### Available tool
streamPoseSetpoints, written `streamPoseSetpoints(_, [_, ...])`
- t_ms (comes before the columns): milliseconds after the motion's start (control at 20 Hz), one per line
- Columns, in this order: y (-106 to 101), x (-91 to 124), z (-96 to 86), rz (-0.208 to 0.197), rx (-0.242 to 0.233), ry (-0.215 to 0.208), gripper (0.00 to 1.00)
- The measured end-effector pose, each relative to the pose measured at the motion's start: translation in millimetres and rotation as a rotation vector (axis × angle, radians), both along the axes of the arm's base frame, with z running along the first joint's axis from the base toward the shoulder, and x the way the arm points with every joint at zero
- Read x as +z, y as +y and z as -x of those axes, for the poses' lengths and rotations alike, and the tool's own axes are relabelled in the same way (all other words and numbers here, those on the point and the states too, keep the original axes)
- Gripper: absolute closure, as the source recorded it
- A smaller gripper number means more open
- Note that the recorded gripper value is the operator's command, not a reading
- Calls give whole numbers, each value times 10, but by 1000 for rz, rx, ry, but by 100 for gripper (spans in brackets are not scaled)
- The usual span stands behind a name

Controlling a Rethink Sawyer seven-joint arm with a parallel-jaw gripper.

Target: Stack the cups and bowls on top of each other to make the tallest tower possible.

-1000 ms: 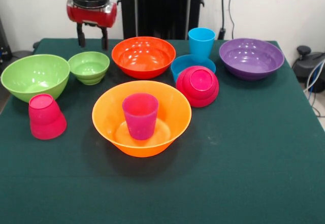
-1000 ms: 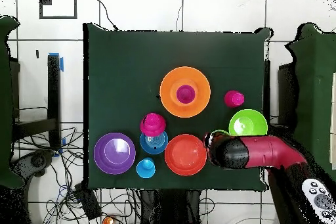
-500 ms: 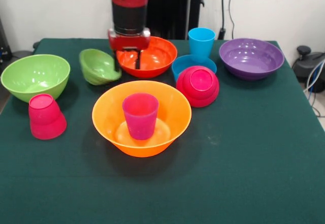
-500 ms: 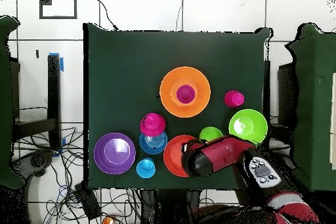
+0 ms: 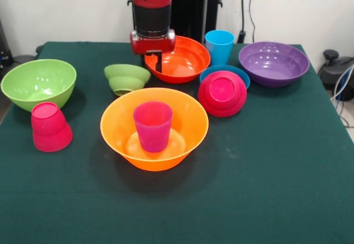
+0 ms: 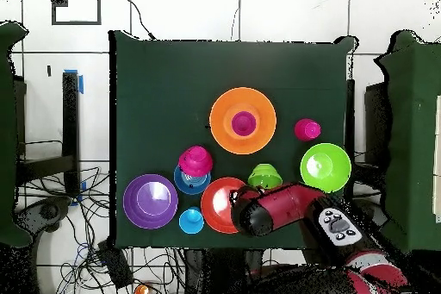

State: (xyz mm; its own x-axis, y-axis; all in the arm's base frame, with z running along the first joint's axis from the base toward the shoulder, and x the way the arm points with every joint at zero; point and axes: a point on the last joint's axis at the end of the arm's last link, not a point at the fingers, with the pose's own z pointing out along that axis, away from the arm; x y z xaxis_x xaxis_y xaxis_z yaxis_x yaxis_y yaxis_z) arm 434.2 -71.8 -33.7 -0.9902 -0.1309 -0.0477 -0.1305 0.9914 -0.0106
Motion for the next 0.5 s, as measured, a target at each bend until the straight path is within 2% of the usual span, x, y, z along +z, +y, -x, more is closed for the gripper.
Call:
streamPoseSetpoints(200, [-214,133,72,-5,-52,-9,100])
streamPoseSetpoints(500, [-473,260,21,0,-107,-43,100])
